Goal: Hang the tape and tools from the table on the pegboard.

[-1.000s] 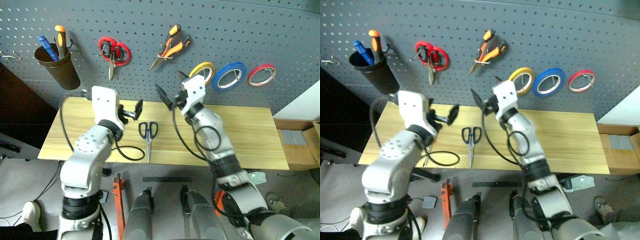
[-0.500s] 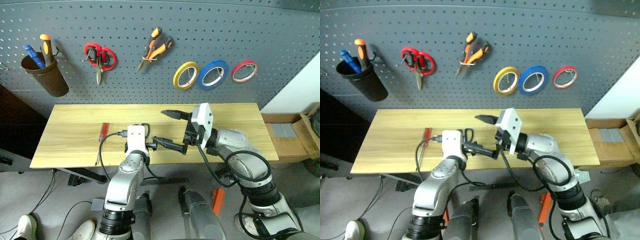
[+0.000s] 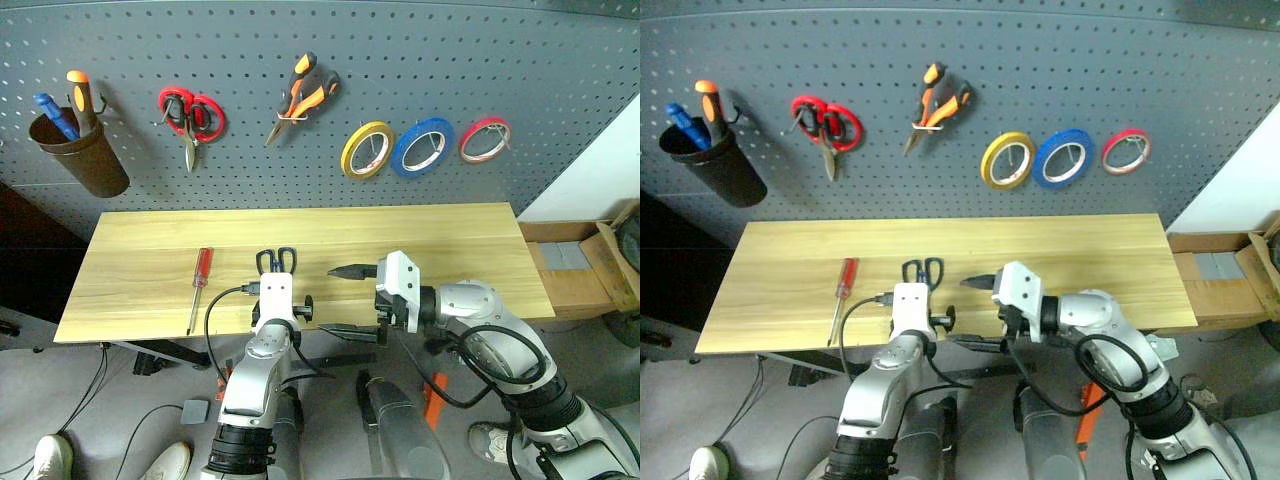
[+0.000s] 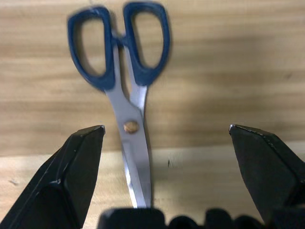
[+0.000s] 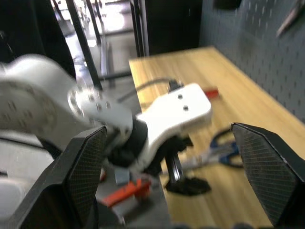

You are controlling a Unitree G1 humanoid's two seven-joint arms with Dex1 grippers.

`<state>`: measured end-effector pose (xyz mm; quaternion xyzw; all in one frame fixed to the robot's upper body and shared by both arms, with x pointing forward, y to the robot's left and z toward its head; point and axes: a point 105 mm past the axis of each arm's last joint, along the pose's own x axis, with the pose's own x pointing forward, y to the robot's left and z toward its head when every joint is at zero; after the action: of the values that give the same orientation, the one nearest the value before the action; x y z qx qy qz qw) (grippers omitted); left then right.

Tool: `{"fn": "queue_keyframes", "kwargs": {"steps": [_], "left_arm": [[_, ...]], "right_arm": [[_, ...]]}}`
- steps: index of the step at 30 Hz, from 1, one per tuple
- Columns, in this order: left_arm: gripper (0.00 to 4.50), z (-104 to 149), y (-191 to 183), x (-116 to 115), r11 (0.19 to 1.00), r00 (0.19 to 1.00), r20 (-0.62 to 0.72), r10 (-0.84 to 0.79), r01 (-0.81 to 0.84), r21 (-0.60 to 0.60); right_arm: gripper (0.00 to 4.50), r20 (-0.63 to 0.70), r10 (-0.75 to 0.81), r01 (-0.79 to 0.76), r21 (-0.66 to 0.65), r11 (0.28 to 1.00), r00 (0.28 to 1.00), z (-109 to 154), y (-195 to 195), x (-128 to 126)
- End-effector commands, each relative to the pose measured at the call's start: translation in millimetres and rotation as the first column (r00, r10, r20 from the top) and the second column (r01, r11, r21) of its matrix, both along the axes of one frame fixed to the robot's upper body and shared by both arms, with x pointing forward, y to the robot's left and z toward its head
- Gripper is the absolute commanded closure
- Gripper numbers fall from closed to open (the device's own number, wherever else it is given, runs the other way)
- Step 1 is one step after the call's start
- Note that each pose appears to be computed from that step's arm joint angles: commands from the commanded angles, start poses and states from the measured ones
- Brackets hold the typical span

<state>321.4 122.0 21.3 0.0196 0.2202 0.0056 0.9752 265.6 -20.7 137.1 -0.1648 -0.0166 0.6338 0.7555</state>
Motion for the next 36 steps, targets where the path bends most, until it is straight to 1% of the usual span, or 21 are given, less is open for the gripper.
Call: {"fn": "queue_keyframes", "kwargs": {"steps": [1, 6, 10, 19, 27, 34, 36], "left_arm": [[0.0, 4, -2, 2, 1.0, 1.0, 0.024, -0.014, 0.013, 0.005], [0.0, 2, 6, 3, 0.999, 1.0, 0.013, 0.012, -0.012, 0.035], [0.0, -4, 18, 1, 0.995, 0.998, -0.021, 0.055, -0.053, 0.079], [0.0, -16, 14, -3, 0.999, 0.997, -0.07, 0.037, -0.035, 0.029], [0.0, -20, 27, -6, 0.993, 0.991, -0.102, 0.091, -0.082, 0.089], [0.0, -22, 29, -5, 0.996, 0.991, -0.105, 0.077, -0.073, 0.041], [0.36, -24, 28, -6, 0.997, 0.991, -0.115, 0.073, -0.074, -0.005]], "right_arm": [[0.03, 0.04, 0.014, -0.013, -0.025, 1.0, 0.999, -3, -3, -1], [0.03, 0.044, 0.008, -0.006, -0.044, 0.999, 0.999, -8, -6, 1], [0.03, 0.036, 0.012, -0.009, -0.085, 0.996, 0.999, -16, -11, 1], [0.03, 0.043, 0.014, -0.009, -0.117, 0.993, 0.999, -18, -15, 1], [0.03, 0.026, 0.019, -0.016, -0.118, 0.993, 0.999, -19, -14, -1], [0.03, 0.038, 0.008, -0.003, -0.13, 0.992, 0.999, -20, -16, 4], [0.0, 0.041, 0.003, 0.002, -0.129, 0.992, 0.999, -19, -16, 5]]}}
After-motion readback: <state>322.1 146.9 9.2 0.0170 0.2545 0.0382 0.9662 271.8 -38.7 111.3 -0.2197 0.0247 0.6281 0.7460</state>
